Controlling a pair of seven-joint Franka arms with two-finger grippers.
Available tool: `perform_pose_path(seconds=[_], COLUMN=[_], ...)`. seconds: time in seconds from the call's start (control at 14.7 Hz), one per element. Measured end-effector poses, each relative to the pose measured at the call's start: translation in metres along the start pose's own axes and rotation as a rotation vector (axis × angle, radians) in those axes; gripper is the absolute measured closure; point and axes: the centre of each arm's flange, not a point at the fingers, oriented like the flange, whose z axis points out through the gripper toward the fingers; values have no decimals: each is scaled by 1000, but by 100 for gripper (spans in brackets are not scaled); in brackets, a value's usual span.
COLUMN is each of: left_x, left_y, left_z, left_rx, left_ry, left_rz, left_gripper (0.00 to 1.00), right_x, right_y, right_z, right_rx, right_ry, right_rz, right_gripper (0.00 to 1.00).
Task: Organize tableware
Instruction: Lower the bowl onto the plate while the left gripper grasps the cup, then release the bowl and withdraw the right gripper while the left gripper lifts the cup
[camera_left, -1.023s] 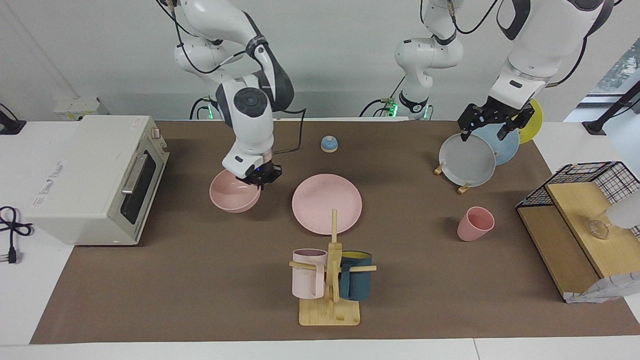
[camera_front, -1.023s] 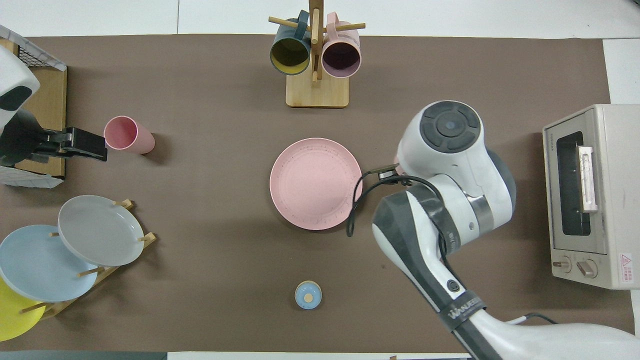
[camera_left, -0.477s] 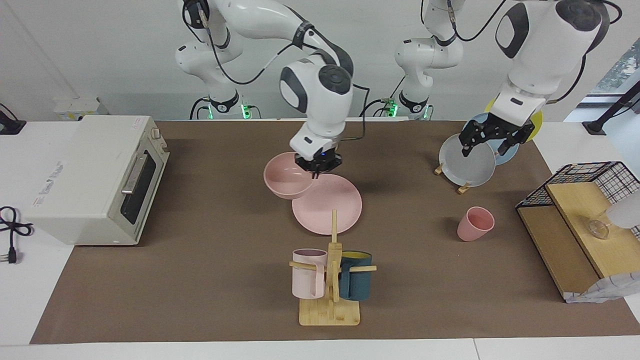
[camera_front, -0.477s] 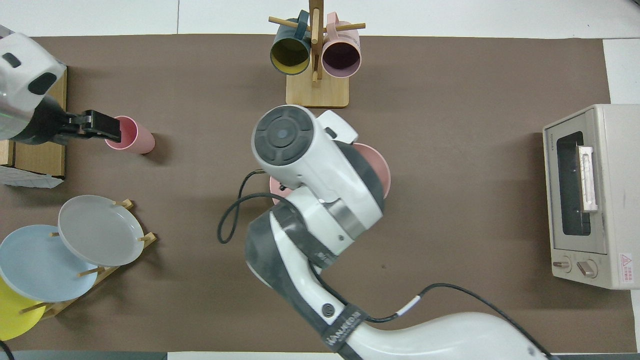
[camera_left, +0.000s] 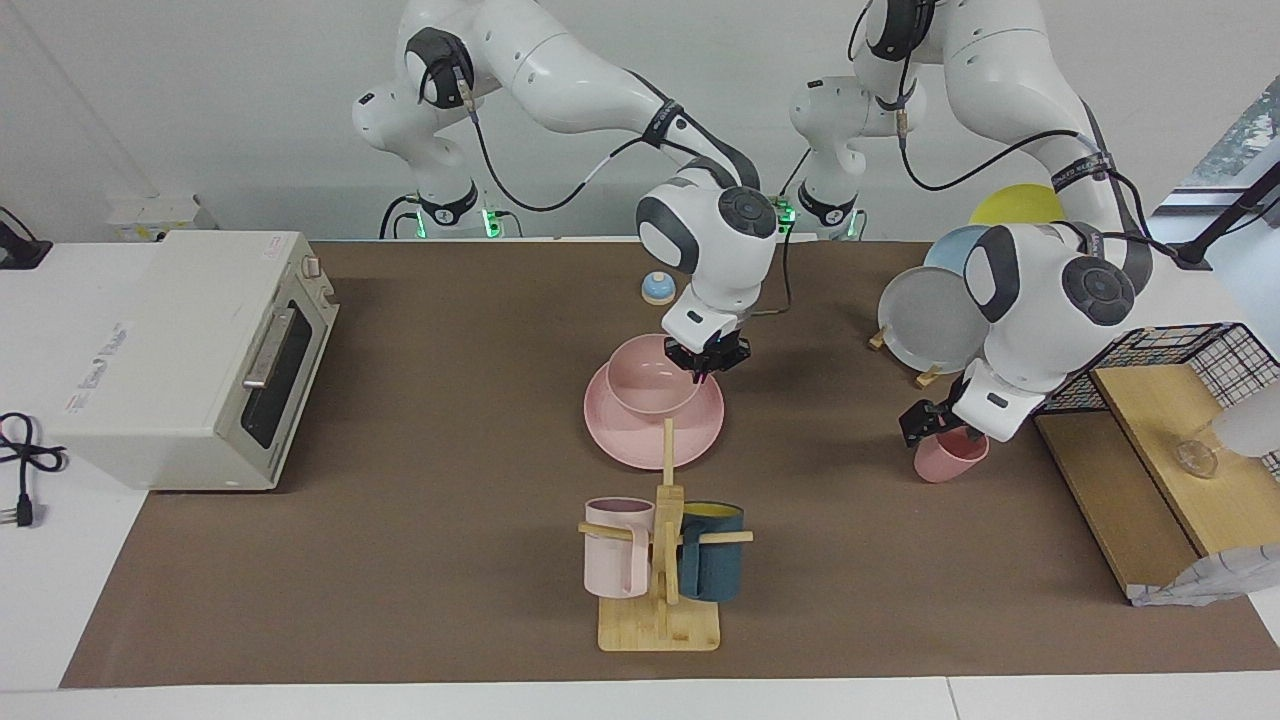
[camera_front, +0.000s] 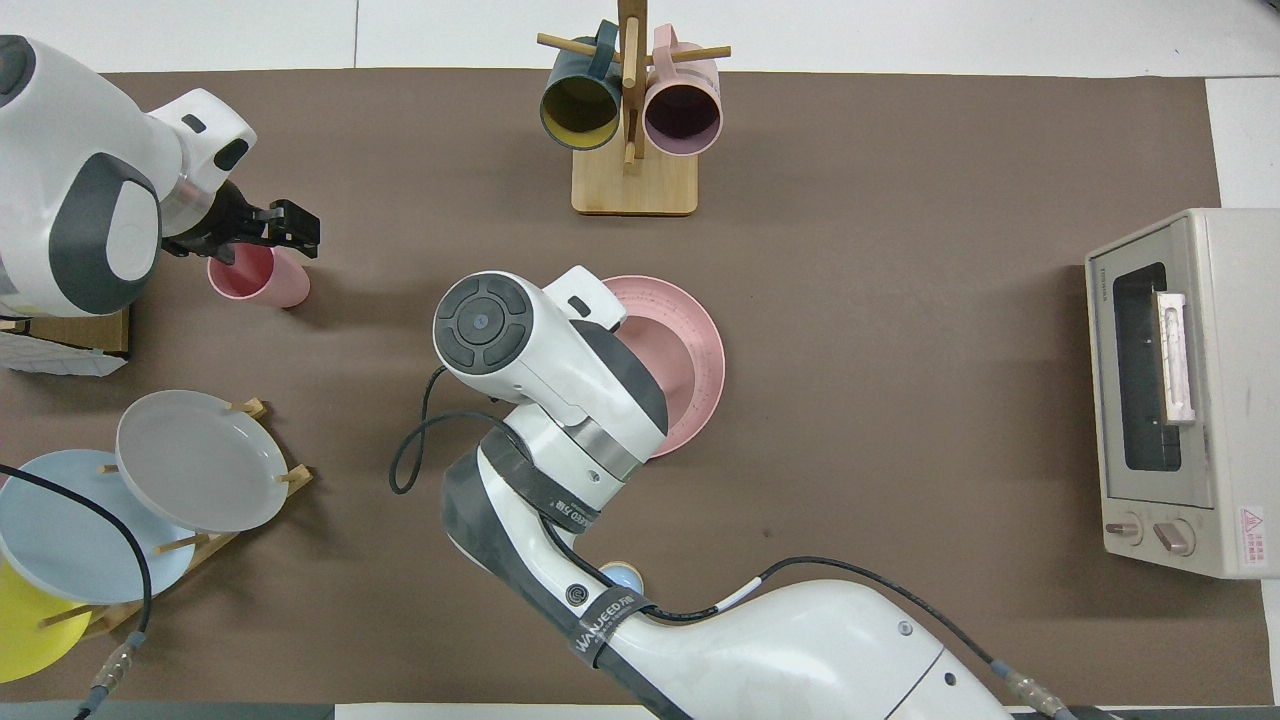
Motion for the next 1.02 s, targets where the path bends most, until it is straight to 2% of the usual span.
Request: perform_pose_path(seconds=[0.14, 0.2, 0.27, 0.34, 0.41, 0.61, 0.75, 0.82, 0.89, 1.02], left_x=[-2, -3, -4, -4, -5, -6, -8, -8, -7, -5], left_y=[0, 0, 0, -1, -1, -1, -1, -1, -2, -2], left_z=[7, 12, 16, 19, 21, 27, 33, 33, 32, 25], left_rx=[1, 1, 2, 2, 2, 2, 2, 2, 2, 1], left_ry=[-12, -17, -19, -19, -20, -22, -25, -23, -16, -2], left_rz=[-1, -1, -1, -1, -1, -1, -1, -2, -2, -2], left_gripper=[0, 1, 4, 4, 9, 49, 71, 85, 95, 95], right_x=[-1, -1, 0, 1, 1, 17, 46, 58, 67, 72], right_y=[1, 1, 2, 3, 4, 17, 68, 107, 149, 232], right_z=[9, 11, 11, 9, 5, -38, -90, -118, -145, -196], right_rx=[0, -1, -1, 0, -1, 23, 38, 32, 23, 4], right_ry=[0, -2, -2, -1, -1, 39, 65, 63, 55, 28], right_rz=[7, 8, 10, 12, 13, 40, 59, 59, 53, 32], right_gripper=[95, 89, 89, 85, 76, 41, 19, 9, 1, 0])
